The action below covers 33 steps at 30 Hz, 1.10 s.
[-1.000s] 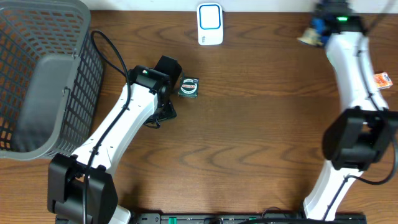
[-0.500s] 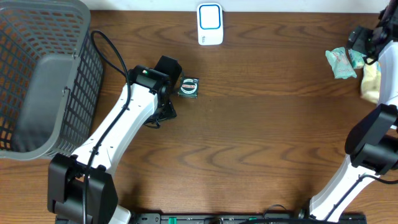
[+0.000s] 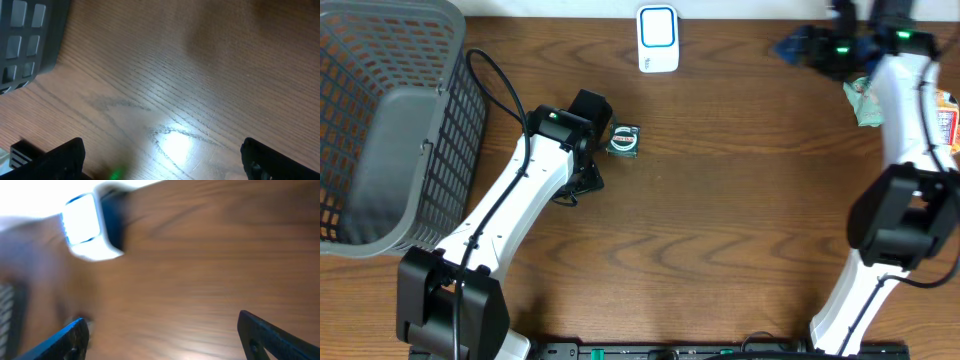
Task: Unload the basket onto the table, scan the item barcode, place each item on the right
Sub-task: 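Reach the right gripper to the green Zam-Buk box near the left arm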
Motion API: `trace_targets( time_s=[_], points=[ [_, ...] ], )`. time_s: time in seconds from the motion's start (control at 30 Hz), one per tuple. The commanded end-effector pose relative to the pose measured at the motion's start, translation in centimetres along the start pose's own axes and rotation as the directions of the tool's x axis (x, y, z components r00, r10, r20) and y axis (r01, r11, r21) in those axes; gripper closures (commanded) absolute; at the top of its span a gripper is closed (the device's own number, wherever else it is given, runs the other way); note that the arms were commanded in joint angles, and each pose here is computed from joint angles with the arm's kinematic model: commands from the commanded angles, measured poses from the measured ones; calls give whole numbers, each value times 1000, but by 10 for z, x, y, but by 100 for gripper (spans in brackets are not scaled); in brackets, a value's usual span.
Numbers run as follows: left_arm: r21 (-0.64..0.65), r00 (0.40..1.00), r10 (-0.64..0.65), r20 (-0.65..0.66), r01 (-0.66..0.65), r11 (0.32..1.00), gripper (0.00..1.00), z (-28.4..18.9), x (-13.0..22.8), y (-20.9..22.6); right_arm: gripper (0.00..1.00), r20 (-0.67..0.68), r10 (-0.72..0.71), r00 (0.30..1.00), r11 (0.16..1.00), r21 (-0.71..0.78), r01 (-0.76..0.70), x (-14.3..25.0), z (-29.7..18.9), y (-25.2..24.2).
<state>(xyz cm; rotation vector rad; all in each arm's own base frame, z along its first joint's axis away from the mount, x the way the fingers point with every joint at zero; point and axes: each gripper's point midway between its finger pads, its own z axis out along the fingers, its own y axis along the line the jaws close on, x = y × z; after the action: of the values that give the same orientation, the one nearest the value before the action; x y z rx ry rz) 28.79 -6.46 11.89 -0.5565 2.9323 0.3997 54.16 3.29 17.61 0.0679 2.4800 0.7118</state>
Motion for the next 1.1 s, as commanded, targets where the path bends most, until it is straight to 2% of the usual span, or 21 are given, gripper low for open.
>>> trace_targets(
  time_s=[0.0,0.17,0.27,0.37,0.63,0.8,1.07],
  points=[
    [-17,1000,-10,6,10,1000,2,0,0,5,11,-76,-80,994,989,-134,69,23,27,62],
    [-17,1000,-10,6,10,1000,2,0,0,5,15,-149,-189,971,981,-73,180,56,64,107],
    [-17,1000,-10,6,10,1000,2,0,0,5,6,-190,-226,955,974,-42,222,79,89,130],
    [-17,1000,-10,6,10,1000,2,0,0,5,2,-230,-196,953,980,-18,197,102,114,146],
    [-17,1000,-9,6,9,1000,2,0,0,5,1,-325,-83,942,982,132,132,167,171,159],
    [-17,1000,-10,6,10,1000,2,0,0,5,1,-294,-68,953,961,237,142,184,180,168],
    [-17,1000,-10,6,10,1000,2,0,0,5,1,-261,-146,954,963,185,198,195,189,205]
  ],
)
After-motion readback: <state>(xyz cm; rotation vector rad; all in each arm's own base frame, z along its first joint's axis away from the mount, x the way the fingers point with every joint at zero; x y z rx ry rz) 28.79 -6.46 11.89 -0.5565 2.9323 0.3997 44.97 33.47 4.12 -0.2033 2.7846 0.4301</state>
